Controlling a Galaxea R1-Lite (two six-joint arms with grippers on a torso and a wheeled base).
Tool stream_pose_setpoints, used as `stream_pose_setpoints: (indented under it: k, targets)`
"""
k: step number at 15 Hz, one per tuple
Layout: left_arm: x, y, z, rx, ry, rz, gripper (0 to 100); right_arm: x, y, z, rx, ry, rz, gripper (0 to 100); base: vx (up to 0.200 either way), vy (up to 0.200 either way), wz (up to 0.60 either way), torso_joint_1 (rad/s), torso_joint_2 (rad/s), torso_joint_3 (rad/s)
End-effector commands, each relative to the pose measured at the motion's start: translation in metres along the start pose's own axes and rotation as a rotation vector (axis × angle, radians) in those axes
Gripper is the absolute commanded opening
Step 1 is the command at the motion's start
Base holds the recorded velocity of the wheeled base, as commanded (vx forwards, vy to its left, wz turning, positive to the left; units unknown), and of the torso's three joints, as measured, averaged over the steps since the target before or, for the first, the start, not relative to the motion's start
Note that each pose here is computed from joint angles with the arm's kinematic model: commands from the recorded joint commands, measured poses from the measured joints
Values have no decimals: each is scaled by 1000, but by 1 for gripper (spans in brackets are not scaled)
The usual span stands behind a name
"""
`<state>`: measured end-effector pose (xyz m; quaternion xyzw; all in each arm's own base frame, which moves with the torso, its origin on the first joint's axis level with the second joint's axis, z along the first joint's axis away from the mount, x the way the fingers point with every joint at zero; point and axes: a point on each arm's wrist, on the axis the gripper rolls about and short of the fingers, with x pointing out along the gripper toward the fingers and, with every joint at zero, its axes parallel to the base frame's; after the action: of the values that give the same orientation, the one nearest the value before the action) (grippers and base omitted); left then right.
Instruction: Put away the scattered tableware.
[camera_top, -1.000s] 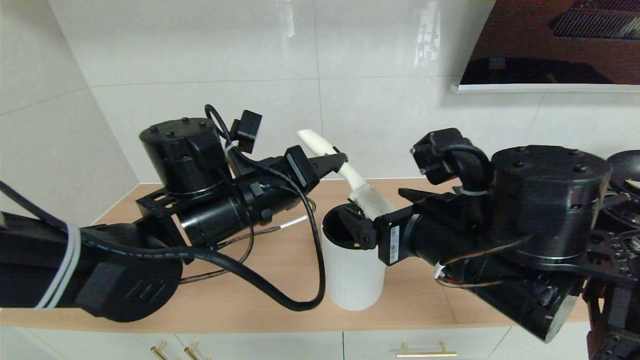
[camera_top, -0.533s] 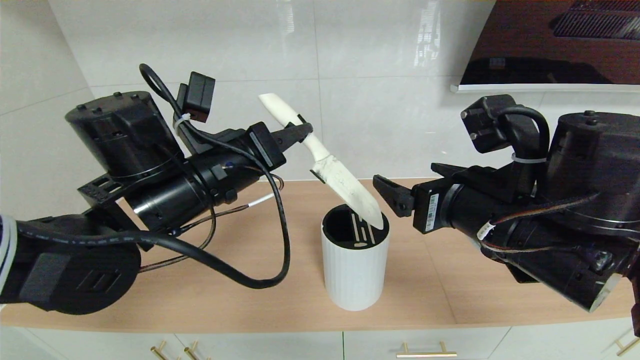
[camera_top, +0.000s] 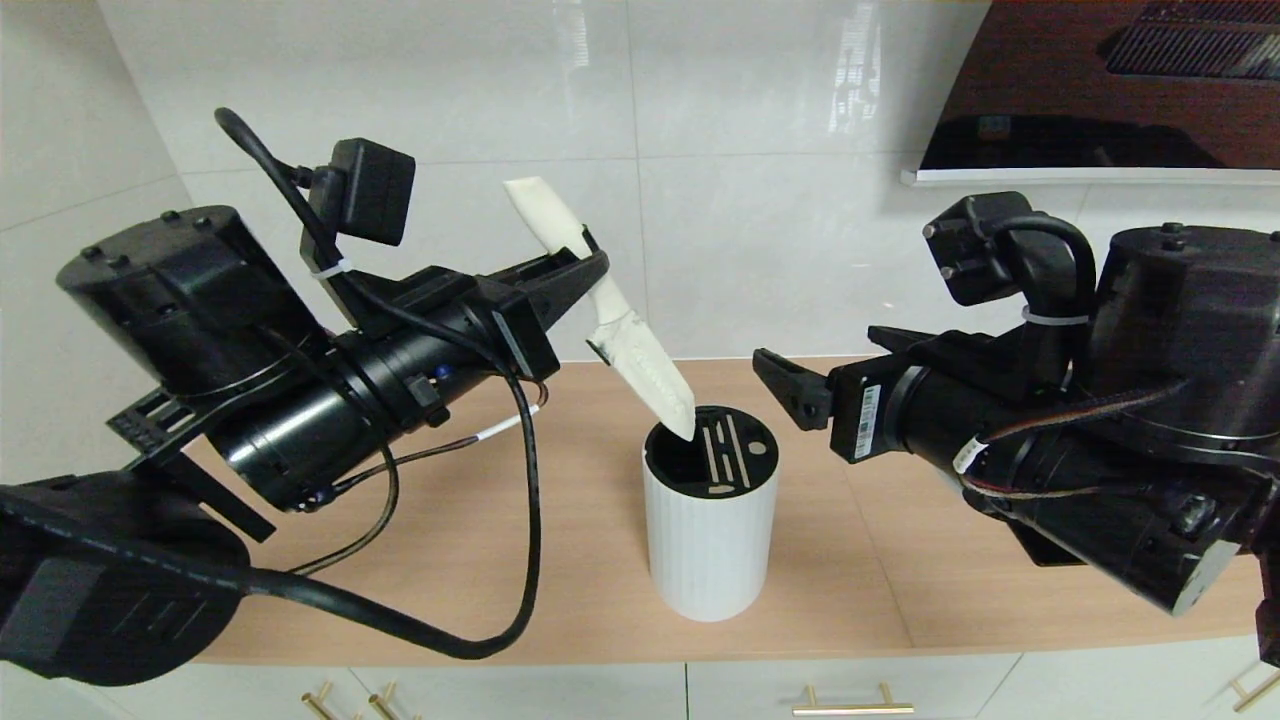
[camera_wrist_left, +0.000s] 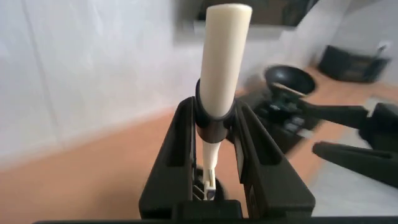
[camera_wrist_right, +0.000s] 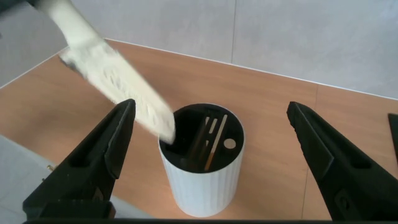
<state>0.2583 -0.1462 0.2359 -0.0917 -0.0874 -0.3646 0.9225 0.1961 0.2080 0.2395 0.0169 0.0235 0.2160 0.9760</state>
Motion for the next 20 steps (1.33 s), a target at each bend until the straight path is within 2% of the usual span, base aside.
stream_pose_setpoints:
  k: [1,3,6,8,11,13,14,18,20]
  targets:
    - [2,1,-13,34,24,-1,0,2,1,-3,-4,9,0,100,0,0,0,0,0,0]
    - [4,2,-17,50,24,12,0,2,1,-4,-5,11,0,100,0,0,0,0,0,0]
    - [7,-1,-24,47,31,2,0,4,1,-5,-8,18,1,100,0,0,0,0,0,0]
    - [12,2,-36,67,52,3,0,4,2,-7,-10,22,-1,100,0,0,0,0,0,0]
    - [18,5,-48,83,46,19,0,5,2,-8,-21,26,-1,100,0,0,0,0,0,0]
    - [20,7,-54,114,56,42,0,5,2,-8,-22,26,-1,100,0,0,0,0,0,0]
    - [21,8,-59,119,68,54,0,5,2,-9,-23,29,-1,100,0,0,0,0,0,0]
    - [21,8,-64,115,86,55,0,5,2,-10,-26,30,-1,100,0,0,0,0,0,0]
    - [24,1,-75,108,112,33,0,6,2,-11,-28,36,-2,100,0,0,0,0,0,0]
